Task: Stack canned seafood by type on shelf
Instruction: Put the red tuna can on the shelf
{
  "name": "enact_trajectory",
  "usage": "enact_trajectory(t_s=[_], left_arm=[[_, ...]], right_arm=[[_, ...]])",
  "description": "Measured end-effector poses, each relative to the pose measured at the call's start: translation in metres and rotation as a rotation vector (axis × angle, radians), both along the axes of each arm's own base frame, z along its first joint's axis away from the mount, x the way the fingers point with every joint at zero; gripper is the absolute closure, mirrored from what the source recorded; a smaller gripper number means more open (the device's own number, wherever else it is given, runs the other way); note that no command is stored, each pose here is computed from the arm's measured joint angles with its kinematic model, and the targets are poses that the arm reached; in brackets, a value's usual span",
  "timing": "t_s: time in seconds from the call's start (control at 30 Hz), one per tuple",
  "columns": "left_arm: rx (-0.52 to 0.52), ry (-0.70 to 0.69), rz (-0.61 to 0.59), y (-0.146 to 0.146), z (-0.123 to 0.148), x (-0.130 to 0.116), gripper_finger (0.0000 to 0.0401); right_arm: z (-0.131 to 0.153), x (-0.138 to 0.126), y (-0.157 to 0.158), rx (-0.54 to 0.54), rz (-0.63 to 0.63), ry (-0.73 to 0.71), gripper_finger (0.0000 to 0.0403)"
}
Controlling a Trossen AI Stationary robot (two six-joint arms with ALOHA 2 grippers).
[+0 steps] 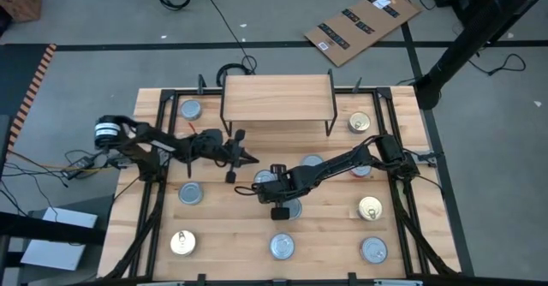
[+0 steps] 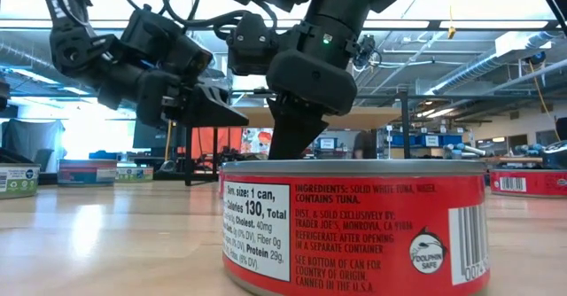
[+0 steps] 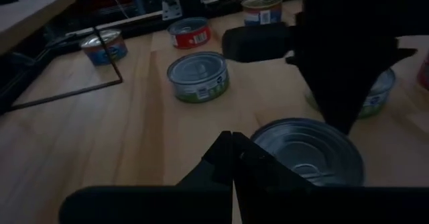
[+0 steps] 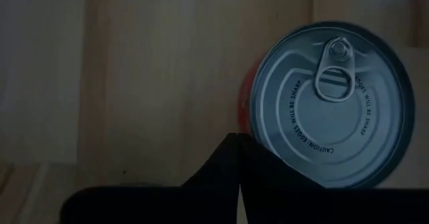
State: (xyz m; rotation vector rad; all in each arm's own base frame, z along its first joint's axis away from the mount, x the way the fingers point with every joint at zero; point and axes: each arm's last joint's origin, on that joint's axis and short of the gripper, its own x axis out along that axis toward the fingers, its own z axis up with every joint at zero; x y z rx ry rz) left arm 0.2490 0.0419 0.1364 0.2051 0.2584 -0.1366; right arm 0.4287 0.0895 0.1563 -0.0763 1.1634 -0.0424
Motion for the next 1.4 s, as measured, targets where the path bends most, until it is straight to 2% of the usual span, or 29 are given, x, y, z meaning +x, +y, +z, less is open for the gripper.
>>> enact_trajectory(t_s=[0.3,0.67,1.4], left_arm=[[-0.007,0.012,0.001,0.003,-0.011,0.003,0.0397],[-0.005,0.013,-0.009,0.003,-0.011,0.003,0.0397],[-0.005,0.024,-0.010,0.003,-0.012,0.003,0.0397]], right_arm=[[-0.006,-0.002,-0.004,-0.007,0.015,0.002,0.0394],[-0.008,0.003,-0.009,-0.022,-0.003,-0.060,0.0392],[-0.008,0.004,-0.009,-0.021,-0.003,-0.069,0.0392]])
